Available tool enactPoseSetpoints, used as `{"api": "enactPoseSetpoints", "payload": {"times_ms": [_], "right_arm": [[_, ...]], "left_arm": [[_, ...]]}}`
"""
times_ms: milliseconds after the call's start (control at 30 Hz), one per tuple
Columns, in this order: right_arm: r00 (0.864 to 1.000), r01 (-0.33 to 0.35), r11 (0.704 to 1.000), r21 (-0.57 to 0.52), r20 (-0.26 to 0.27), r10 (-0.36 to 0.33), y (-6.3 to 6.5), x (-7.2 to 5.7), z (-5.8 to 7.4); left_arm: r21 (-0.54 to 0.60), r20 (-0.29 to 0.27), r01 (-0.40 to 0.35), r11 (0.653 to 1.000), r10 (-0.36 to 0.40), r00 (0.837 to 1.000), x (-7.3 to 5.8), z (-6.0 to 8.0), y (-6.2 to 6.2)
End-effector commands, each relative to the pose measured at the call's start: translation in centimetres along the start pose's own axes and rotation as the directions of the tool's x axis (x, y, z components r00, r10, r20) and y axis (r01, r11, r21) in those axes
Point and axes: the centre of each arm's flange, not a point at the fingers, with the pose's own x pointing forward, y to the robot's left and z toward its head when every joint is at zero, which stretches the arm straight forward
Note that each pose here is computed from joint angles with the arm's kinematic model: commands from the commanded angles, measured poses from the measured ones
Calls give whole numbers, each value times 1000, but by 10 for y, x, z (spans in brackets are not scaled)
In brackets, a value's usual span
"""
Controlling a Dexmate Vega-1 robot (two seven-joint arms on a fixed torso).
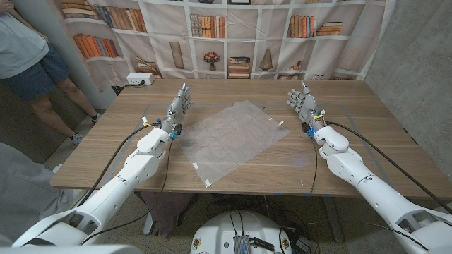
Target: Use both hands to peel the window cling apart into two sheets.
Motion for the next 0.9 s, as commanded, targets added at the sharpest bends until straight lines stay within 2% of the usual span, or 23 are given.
{"api": "enactPoseSetpoints", "payload": {"times_ms": [33,100,167,267,300,433,733,800,900], "right_arm": [[1000,-15,1000,17,-11,15,7,3,-3],[1000,-18,1000,4,-11,18,8,4,-1],[1000,-21,1000,-16,-14,21,10,4,1],[1000,-20,1000,-12,-8,20,12,3,1],[1000,-18,1000,-19,-5,18,13,2,2],[1000,-16,998,-55,-1,16,17,-1,8],[999,9,984,-176,-43,-16,27,-14,16],[998,12,979,-202,-51,-22,28,-17,16],[998,16,975,-221,-60,-30,29,-21,17]], "left_arm": [[-13,0,5,1000,-5,1000,-3,-1,1],[-39,42,8,999,-7,999,-5,3,0],[0,33,16,1000,-16,999,-6,4,2],[-29,6,-7,1000,7,1000,-10,-4,4],[-55,14,-2,998,3,1000,-11,-6,4],[-37,16,0,999,0,1000,-12,-4,5],[-23,24,20,1000,-20,1000,-11,1,2],[-10,24,2,1000,-2,1000,-11,4,-2],[-9,18,26,1000,-26,1000,-11,6,-7]]}}
